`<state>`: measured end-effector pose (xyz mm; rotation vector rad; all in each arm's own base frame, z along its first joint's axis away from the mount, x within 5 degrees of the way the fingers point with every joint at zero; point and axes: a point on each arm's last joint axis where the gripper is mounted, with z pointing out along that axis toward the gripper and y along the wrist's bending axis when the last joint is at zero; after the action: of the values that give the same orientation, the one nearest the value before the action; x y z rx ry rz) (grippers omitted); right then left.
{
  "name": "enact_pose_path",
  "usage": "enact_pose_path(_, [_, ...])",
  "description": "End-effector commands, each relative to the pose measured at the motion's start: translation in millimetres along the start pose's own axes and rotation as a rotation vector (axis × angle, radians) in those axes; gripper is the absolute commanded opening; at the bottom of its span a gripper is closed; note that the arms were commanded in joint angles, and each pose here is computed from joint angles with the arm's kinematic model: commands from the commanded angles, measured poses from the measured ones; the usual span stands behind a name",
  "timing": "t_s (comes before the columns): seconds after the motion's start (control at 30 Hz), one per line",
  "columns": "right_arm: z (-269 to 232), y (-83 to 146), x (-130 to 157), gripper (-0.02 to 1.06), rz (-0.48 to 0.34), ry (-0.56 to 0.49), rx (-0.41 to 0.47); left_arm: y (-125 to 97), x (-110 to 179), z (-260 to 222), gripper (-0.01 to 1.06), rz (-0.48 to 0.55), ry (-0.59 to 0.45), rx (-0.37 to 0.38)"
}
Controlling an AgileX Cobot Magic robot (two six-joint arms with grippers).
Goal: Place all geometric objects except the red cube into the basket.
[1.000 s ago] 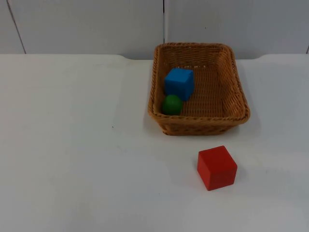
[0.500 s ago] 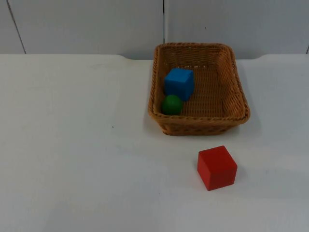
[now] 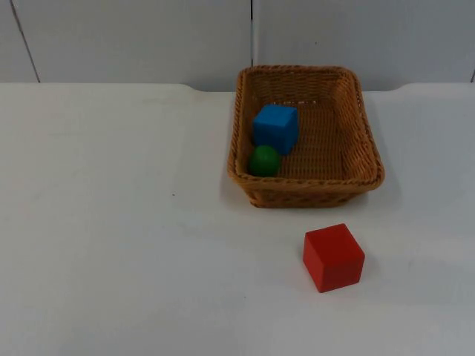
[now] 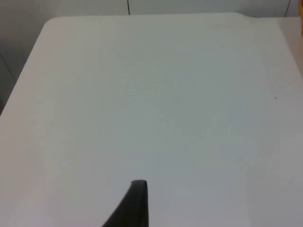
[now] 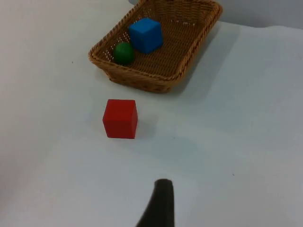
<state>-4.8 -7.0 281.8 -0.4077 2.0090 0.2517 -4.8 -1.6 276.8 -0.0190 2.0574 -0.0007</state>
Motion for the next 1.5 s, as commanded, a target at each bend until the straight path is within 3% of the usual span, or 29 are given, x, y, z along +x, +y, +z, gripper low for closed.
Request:
enact_pose_path(0.0, [0.2,-0.2,0.9,0.73,-0.010,0.001,0.003,0.6,1.6,0.7,0.98,-0.012,0.004,-0.009])
enact_pose_path(0.47, [0.4,0.4,1.3,0.75,-0.021,0.004,-0.003,0.5,1.6,0.7,0.98,-0.013,0.004,-0.007])
enact_pose_path(0.63, [0.4,0.7,1.3,1.05,-0.029,0.004,-0.007,0.3,1.6,0.7,1.05,-0.006,0.004,-0.005])
enact_pose_path(1.47, [0.4,0.7,1.1,1.05,-0.027,0.002,-0.007,0.3,1.6,0.7,1.05,-0.006,0.004,-0.005])
